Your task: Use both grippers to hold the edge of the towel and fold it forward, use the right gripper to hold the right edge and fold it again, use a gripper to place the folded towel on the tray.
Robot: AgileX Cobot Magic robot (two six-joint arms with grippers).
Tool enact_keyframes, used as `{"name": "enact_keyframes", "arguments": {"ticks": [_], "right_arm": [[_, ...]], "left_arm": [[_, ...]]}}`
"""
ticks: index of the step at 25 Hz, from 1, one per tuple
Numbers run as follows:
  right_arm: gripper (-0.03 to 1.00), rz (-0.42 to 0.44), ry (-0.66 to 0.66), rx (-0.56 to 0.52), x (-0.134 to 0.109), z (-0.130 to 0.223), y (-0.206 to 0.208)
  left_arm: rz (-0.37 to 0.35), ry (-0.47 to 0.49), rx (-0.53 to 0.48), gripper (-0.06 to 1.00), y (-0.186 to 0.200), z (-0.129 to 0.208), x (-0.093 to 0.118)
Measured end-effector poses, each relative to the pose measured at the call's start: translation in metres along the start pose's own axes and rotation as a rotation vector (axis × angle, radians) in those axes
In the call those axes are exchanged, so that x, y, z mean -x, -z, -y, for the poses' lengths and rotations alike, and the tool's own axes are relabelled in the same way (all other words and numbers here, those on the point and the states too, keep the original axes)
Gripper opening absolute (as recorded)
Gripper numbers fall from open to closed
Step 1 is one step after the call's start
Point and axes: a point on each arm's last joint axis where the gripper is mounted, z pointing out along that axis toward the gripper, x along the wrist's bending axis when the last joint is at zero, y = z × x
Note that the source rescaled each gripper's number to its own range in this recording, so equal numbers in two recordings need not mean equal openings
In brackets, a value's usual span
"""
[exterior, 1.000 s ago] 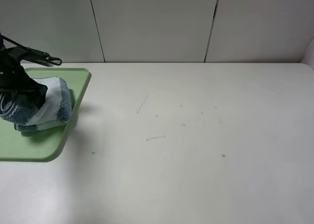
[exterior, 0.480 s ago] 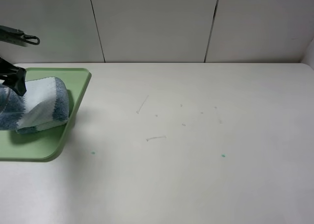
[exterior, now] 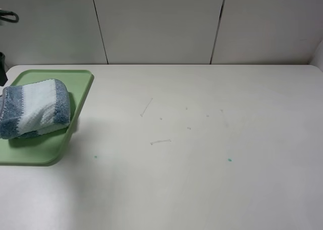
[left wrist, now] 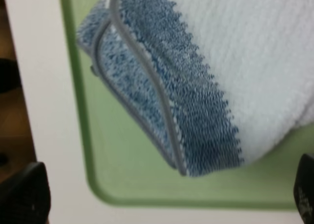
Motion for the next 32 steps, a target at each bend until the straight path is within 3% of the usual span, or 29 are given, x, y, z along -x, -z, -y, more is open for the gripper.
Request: {"name": "enact_keyframes", "arguments": {"ticks": [13, 18, 24, 28, 32], "right_arm": [[1.0, 0.0, 0.0, 0.0, 0.0, 0.0, 0.0], [1.0, 0.0, 0.0, 0.0, 0.0, 0.0, 0.0], [1.0, 0.0, 0.0, 0.0, 0.0, 0.0, 0.0], [1.0, 0.0, 0.0, 0.0, 0.0, 0.0, 0.0], [1.0, 0.0, 0.0, 0.0, 0.0, 0.0, 0.0]], "left_arm": [[0.051, 0.09, 0.123, 1.0, 0.083, 0.054, 0.004], [0.043, 0.102, 0.194, 1.0, 0.099, 0.089, 0.01], [0.088, 0.132, 0.329, 1.0, 0.12, 0.13, 0.023], [0.116, 0.119, 0.418, 1.0, 0.124, 0.154, 0.034], [0.137, 0.113, 0.445, 1.0, 0.116, 0.178, 0.044]]}}
